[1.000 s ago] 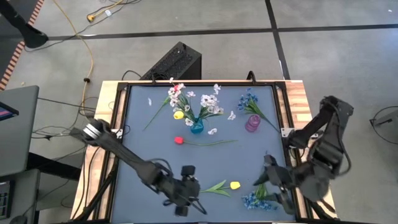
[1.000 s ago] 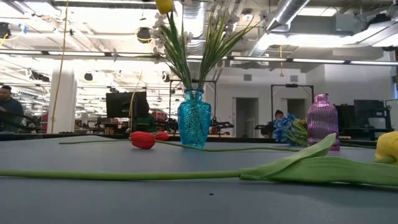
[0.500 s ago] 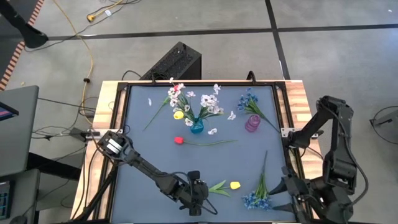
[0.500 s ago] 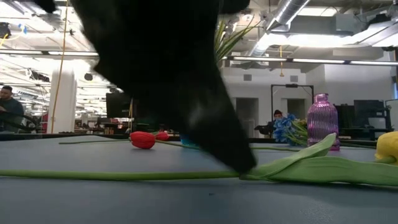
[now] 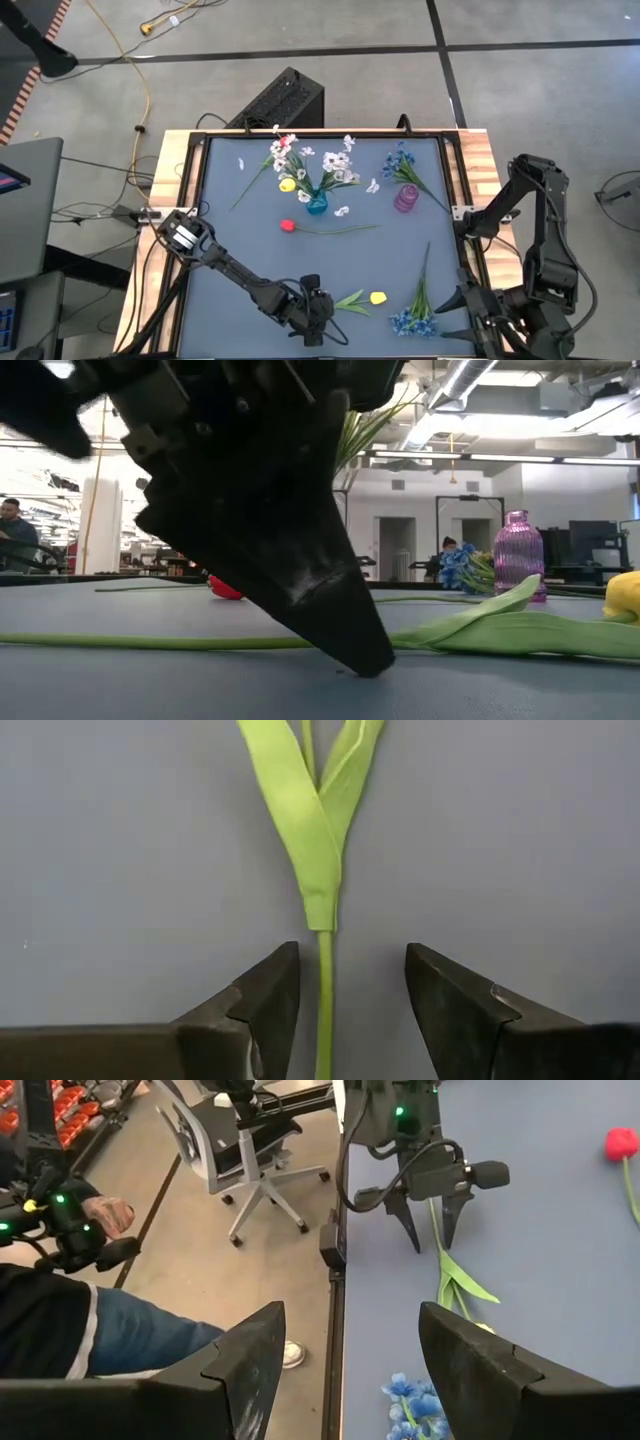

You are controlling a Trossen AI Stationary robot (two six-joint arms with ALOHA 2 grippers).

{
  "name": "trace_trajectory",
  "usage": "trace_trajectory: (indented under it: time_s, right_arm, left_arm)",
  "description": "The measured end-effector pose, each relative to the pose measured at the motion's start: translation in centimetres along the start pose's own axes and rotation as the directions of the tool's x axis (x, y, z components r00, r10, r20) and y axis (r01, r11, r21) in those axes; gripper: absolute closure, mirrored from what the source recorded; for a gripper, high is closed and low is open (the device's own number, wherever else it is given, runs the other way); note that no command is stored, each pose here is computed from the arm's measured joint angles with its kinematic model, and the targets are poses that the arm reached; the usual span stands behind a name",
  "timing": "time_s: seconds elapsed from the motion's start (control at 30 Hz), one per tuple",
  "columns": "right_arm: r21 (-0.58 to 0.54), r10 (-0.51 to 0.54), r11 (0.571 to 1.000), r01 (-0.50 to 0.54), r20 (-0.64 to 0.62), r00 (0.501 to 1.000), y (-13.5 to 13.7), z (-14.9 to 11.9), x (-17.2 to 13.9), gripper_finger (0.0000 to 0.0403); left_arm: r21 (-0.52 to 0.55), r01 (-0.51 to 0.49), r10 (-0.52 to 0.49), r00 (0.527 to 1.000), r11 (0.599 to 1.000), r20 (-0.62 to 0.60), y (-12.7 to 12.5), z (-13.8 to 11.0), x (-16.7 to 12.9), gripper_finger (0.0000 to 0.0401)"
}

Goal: Sort flowers into vase by color
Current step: Put the yellow flower into the blue vase

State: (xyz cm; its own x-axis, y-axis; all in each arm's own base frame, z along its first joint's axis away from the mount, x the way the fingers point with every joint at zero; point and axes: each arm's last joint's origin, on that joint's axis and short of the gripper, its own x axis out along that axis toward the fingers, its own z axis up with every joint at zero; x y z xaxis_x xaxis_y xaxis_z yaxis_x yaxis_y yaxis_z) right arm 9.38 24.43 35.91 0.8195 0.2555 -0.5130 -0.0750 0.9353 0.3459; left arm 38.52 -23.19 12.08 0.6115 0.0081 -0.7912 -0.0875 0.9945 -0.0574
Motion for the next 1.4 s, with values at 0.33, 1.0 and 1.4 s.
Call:
trace_trajectory:
  time_s: [0.33, 1.0, 1.4]
  right_arm:
    - [0.001, -0.006, 1.000, 0.006, 0.019, 1.000, 0.0, 0.1, 0.0, 0.0145]
    - [0.075, -0.042, 0.997, 0.032, 0.127, 0.991, -0.1, 1.3, 0.5, 0.0145]
    - [0.051, -0.237, 0.971, 0.232, 0.308, 0.921, -3.0, 6.6, 4.4, 0.0145]
  left_arm:
    - [-0.087, -0.049, 0.044, 0.997, 0.995, -0.057, 0.5, -0.6, 0.4, 0.0392]
    - [0.083, 0.003, -0.027, 0.958, 0.997, 0.284, 9.8, 10.0, -19.8, 0.0401]
    - [0.261, 0.060, -0.242, 0.617, 0.963, 0.749, 14.8, 13.4, -32.6, 0.0401]
